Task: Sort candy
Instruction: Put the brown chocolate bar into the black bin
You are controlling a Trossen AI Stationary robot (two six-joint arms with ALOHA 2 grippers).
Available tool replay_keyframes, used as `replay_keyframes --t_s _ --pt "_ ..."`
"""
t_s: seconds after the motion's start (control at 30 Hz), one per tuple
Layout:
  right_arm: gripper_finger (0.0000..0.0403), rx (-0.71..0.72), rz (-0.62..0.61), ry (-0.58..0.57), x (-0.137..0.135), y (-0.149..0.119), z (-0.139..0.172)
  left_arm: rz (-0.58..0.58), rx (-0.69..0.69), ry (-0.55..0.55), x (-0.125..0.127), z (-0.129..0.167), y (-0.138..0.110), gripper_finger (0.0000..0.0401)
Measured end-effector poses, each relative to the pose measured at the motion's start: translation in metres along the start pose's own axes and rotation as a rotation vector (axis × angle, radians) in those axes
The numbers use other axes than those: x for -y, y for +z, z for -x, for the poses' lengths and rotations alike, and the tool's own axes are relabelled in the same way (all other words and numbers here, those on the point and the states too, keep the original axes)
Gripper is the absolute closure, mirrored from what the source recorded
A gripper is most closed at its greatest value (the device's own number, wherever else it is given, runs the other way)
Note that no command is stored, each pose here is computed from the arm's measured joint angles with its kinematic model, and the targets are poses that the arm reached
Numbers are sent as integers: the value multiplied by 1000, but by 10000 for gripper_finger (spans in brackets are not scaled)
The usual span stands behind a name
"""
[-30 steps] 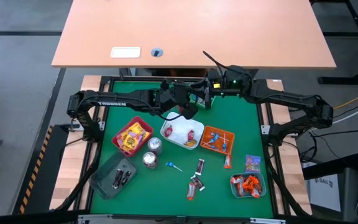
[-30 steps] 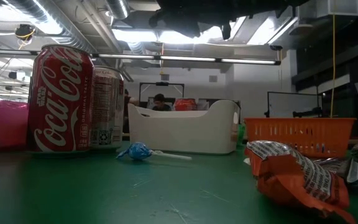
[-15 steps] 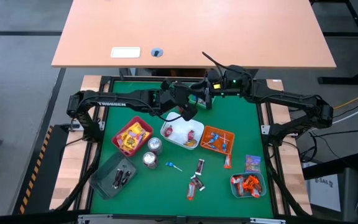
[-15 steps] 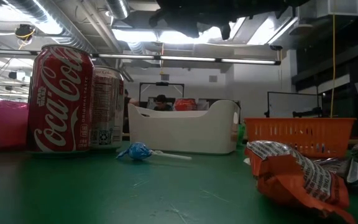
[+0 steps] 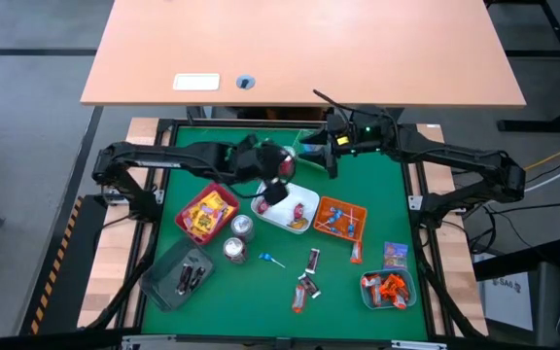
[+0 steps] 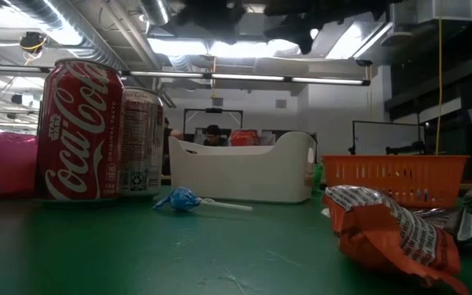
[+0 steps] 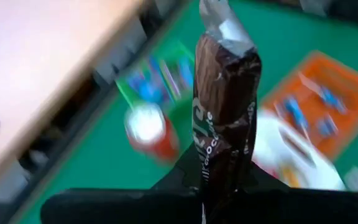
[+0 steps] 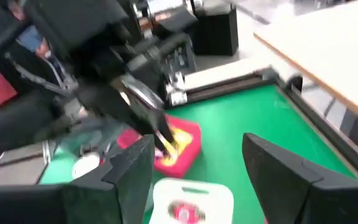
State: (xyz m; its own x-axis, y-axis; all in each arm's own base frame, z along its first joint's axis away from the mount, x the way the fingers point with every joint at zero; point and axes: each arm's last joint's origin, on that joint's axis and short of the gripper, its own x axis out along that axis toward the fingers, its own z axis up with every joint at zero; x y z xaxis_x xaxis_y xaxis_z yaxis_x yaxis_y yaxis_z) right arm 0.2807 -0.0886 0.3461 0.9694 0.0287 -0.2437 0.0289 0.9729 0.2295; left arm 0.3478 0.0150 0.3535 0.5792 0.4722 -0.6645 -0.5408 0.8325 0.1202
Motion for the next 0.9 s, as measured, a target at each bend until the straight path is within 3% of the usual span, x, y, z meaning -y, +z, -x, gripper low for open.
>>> replay_keyframes --t_s 0.2,0.43,0.63,0.9 --pt "158 -104 -36 -16 -2 -8 9 45 -328 -133 9 36 -36 396" --pt "157 -250 -90 -34 -1 -23 11 97 -616 -99 42 73 -81 396" --pt "157 -312 -114 -19 -2 -29 12 188 -657 -81 72 111 -111 396" --pt "157 -347 -37 83 -38 -35 2 348 -632 -30 100 155 -151 396"
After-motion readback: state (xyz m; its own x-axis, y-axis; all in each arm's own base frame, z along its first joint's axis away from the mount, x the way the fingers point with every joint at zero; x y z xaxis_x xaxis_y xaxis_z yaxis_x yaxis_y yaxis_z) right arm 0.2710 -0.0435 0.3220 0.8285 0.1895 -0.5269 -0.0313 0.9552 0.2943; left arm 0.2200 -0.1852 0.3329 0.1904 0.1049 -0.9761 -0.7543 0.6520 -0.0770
